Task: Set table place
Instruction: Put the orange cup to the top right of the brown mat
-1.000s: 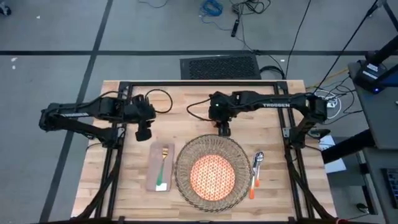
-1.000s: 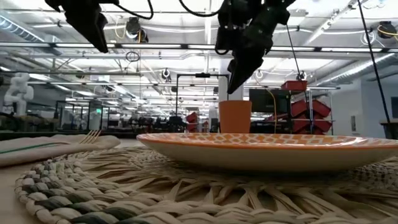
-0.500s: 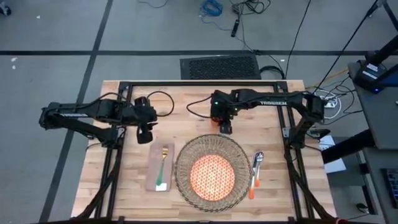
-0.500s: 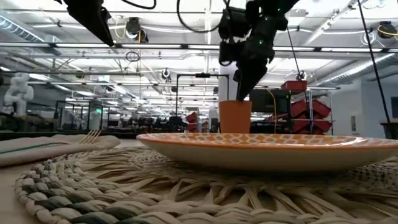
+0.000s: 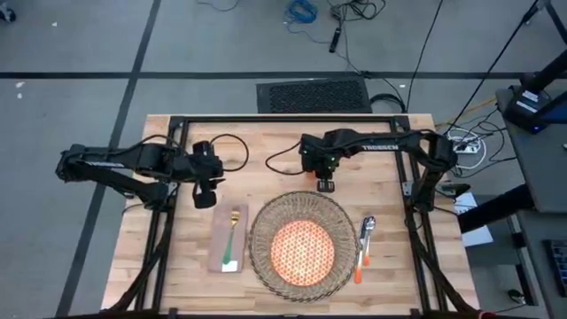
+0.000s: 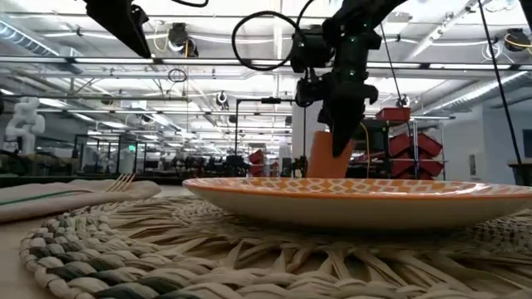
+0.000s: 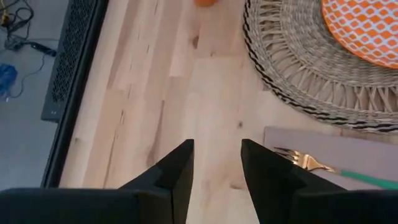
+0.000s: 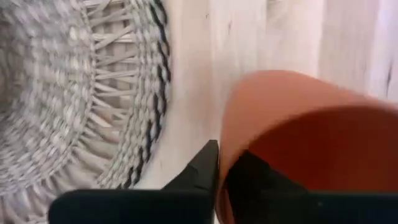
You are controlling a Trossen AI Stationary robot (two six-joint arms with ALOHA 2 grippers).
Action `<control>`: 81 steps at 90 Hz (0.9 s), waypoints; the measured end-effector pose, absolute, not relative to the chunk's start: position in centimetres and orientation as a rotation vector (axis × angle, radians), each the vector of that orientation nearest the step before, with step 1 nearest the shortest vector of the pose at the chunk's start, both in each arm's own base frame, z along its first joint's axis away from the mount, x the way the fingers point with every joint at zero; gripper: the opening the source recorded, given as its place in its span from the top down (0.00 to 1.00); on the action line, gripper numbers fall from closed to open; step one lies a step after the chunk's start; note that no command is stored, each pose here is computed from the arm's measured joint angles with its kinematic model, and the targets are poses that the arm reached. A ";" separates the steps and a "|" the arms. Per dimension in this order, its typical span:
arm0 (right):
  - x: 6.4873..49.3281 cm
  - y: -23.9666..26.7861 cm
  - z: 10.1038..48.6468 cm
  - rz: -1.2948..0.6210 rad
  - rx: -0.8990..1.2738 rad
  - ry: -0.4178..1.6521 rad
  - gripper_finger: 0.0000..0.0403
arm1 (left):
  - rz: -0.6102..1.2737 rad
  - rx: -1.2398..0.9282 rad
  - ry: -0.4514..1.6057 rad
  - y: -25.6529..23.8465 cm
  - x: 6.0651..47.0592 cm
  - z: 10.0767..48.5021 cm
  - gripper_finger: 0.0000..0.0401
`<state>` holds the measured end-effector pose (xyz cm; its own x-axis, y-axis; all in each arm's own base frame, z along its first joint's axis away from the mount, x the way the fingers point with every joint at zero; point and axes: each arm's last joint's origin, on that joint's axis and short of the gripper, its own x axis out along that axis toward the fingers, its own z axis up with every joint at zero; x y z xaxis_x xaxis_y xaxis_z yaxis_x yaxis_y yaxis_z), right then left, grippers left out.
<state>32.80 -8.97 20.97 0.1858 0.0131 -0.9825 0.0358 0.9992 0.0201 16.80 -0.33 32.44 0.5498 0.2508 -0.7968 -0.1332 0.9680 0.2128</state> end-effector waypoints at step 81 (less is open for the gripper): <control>24.9 -2.4 21.4 -0.087 0.183 1.467 1.00 | 0.195 0.150 0.989 -1.2 17.4 28.4 0.70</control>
<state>24.90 -2.42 21.39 0.1036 0.0527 -0.9932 0.1697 0.9830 0.0699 17.44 -1.22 28.44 0.5344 0.2311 -0.8130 -0.0948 0.9722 0.2140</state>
